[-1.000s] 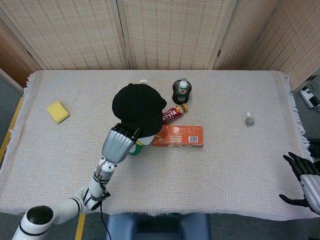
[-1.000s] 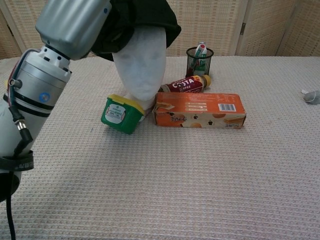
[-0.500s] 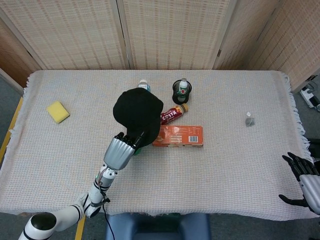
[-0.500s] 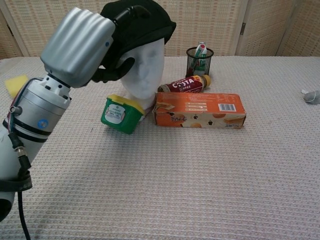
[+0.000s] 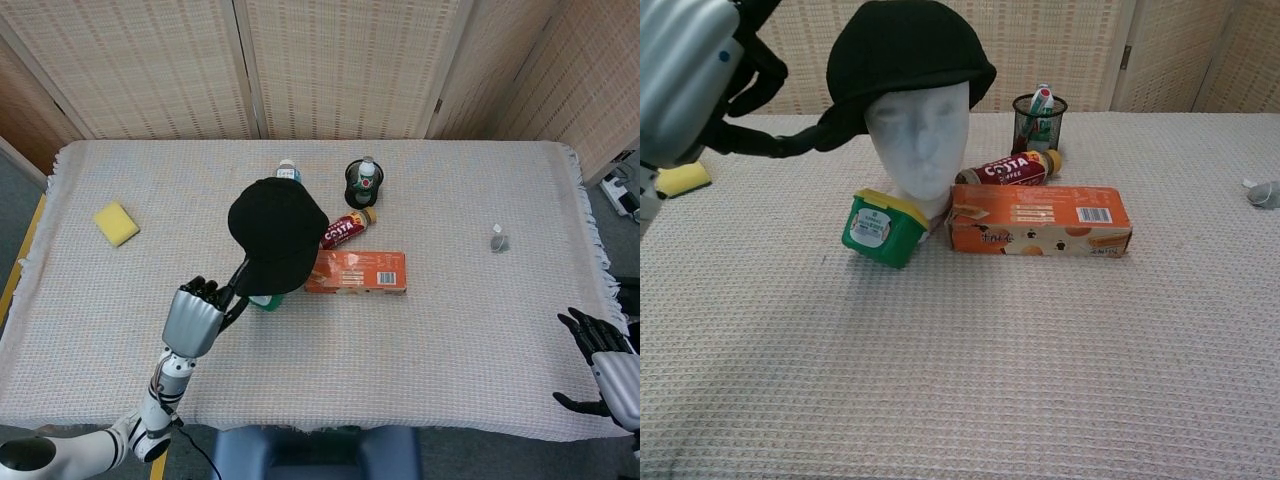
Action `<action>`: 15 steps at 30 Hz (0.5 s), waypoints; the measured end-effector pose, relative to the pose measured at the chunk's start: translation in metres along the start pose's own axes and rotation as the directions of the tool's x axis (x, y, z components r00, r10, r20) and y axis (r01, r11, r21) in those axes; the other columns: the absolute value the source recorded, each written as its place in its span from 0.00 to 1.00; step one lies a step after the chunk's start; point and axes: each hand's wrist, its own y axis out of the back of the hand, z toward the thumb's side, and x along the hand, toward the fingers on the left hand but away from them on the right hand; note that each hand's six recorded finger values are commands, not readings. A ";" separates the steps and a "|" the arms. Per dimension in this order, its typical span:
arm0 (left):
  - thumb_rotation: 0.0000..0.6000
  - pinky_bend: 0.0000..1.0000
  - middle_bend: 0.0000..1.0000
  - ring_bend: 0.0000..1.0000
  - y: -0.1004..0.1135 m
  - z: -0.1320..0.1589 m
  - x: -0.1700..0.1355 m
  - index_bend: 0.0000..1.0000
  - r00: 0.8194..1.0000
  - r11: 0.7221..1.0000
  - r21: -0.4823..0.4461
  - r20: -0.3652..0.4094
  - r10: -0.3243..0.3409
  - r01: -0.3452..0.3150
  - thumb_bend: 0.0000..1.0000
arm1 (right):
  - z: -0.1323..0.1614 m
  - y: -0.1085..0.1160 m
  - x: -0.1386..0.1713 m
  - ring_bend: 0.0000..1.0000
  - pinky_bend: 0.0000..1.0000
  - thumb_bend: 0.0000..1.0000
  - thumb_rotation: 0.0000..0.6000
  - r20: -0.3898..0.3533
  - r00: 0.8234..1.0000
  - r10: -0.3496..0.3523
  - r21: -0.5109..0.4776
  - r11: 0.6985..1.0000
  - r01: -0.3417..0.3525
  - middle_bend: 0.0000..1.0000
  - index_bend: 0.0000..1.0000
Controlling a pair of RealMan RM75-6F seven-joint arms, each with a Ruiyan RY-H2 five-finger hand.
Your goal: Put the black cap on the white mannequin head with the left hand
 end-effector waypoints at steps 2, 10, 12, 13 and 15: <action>1.00 0.80 0.84 0.70 0.009 -0.016 -0.015 0.06 0.998 0.999 0.003 -0.041 -0.047 0.047 0.15 | 0.001 -0.001 0.000 0.00 0.00 0.07 1.00 -0.001 1.000 0.003 0.002 1.000 -0.003 0.00 0.00; 1.00 0.24 0.25 0.14 0.055 -0.096 -0.090 0.11 0.893 0.945 -0.036 -0.316 -0.319 0.325 0.11 | 0.006 -0.006 -0.002 0.00 0.00 0.07 1.00 -0.006 1.000 -0.008 0.007 1.000 0.008 0.00 0.00; 1.00 0.20 0.22 0.10 0.068 -0.119 -0.112 0.11 0.830 0.917 -0.081 -0.401 -0.388 0.390 0.11 | 0.009 -0.007 -0.003 0.00 0.00 0.07 1.00 -0.009 1.000 -0.019 0.004 1.000 0.019 0.00 0.00; 1.00 0.18 0.21 0.08 0.074 -0.128 -0.121 0.11 0.801 0.905 -0.105 -0.431 -0.415 0.412 0.11 | 0.010 -0.008 -0.003 0.00 0.00 0.07 1.00 -0.010 1.000 -0.024 0.003 1.000 0.024 0.00 0.00; 1.00 0.17 0.20 0.07 0.085 -0.145 -0.142 0.11 0.731 0.877 -0.168 -0.494 -0.471 0.451 0.11 | 0.011 -0.009 -0.004 0.00 0.00 0.07 1.00 -0.011 0.999 -0.038 0.002 0.999 0.038 0.00 0.00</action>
